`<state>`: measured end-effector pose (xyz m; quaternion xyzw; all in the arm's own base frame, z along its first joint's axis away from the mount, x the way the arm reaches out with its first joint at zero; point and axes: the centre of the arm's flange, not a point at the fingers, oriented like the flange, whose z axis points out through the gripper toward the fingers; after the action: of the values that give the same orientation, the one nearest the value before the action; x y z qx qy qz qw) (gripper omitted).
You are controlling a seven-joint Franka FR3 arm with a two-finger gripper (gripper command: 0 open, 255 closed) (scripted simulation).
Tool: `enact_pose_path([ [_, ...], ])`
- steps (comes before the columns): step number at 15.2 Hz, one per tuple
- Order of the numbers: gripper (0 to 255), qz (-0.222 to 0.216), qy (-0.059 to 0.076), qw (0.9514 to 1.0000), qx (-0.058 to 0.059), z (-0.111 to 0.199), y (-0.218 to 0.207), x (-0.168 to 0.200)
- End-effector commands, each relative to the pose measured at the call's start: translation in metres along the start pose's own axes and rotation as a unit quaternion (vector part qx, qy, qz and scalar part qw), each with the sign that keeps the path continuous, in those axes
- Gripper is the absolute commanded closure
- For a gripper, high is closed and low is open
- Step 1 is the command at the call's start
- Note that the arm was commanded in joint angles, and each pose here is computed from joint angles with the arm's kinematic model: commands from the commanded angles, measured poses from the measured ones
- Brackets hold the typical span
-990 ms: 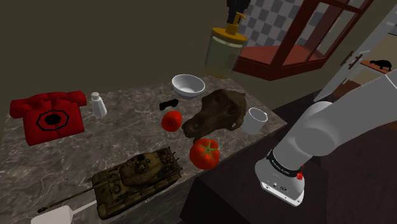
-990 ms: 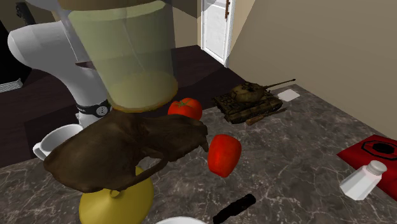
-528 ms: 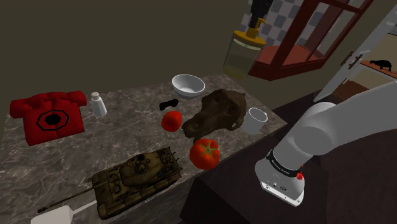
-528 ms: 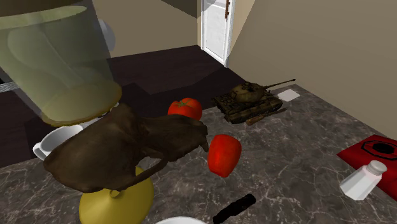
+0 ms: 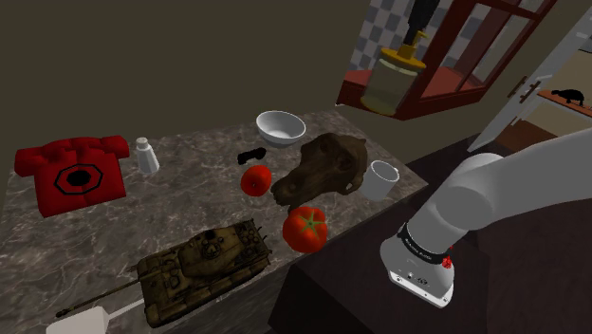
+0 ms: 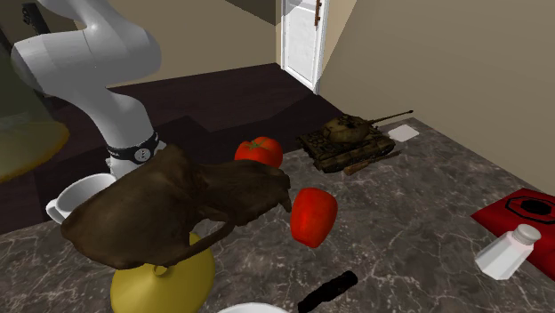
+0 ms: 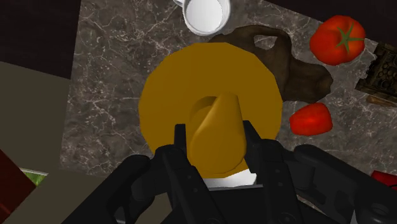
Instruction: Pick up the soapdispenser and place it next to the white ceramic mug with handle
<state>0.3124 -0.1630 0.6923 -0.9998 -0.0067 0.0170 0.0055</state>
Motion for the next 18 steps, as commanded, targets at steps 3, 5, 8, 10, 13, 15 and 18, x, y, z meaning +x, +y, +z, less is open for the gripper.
enact_pose_path([
  [3, 255, -0.001, 0.000, 1.0000, 0.000, 0.001, 0.044, -0.029],
  [5, 255, -0.001, 0.000, 1.0000, 0.000, 0.001, 0.067, -0.043],
  [8, 255, -0.001, 0.000, 1.0000, 0.000, 0.002, 0.101, -0.063],
  [10, 255, -0.001, 0.000, 1.0000, 0.000, 0.007, 0.109, -0.068],
  [13, 255, -0.001, 0.000, 1.0000, 0.000, 0.023, 0.109, -0.067],
  [15, 255, -0.001, 0.000, 1.0000, 0.000, 0.033, 0.109, -0.067],
  [18, 255, -0.001, 0.000, 1.0000, 0.000, 0.049, 0.109, -0.066],
])
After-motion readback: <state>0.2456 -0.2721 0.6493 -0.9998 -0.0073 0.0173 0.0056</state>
